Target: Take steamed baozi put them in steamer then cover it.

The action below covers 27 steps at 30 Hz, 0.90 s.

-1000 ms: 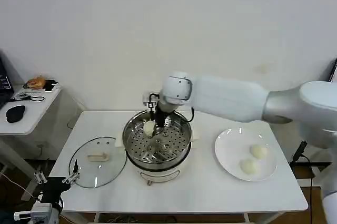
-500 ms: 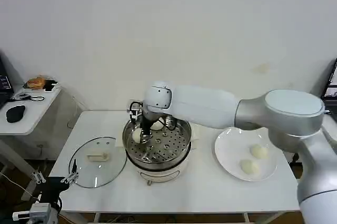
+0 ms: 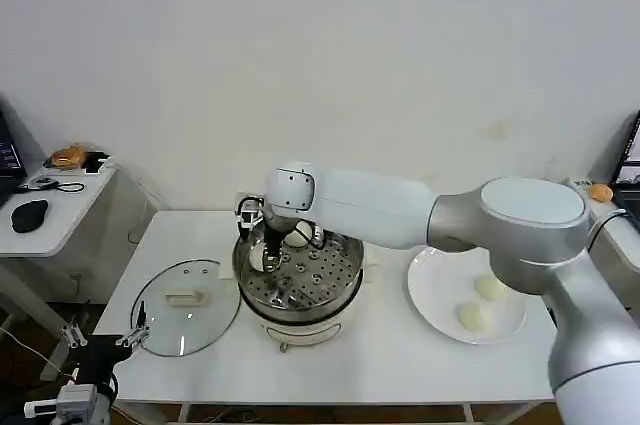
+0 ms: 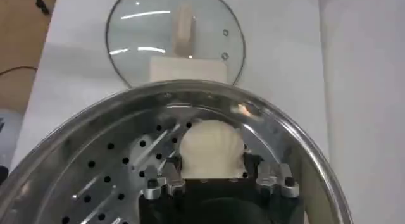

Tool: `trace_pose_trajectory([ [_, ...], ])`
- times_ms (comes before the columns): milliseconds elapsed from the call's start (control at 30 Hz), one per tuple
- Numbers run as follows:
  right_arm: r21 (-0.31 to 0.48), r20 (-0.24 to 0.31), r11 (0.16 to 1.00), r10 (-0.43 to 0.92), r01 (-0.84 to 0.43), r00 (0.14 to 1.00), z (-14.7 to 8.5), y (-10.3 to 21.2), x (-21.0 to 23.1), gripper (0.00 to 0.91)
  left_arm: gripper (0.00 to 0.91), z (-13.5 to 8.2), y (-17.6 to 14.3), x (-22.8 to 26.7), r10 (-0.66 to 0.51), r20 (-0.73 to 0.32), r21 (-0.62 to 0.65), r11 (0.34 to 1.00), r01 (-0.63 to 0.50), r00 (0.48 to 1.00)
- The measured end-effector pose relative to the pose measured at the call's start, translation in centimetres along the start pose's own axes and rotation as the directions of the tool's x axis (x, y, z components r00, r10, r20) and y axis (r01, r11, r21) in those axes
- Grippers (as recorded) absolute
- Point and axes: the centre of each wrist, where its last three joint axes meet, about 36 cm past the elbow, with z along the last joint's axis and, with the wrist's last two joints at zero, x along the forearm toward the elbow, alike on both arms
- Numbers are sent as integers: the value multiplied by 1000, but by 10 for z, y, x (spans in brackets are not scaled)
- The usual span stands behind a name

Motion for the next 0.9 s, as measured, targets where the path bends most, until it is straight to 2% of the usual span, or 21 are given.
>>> trace_pose_trajectory([
  [267, 15, 7, 1000, 5, -5, 1000, 8, -3, 25, 907, 907, -1, -1, 1, 1, 3, 1, 1000, -1, 1000],
  [467, 52, -7, 998, 30, -29, 1000, 35, -7, 64, 907, 907, -5, -3, 1, 11, 8, 2, 1000, -11, 1000],
  [733, 87, -40, 994, 71, -67, 997, 107, -8, 139, 907, 907, -4, -5, -1, 34, 5, -6, 999, -34, 999],
  [900, 99, -74, 992, 83, -75, 994, 168, 5, 173, 907, 907, -4, -9, -2, 47, 6, -4, 999, -47, 999],
])
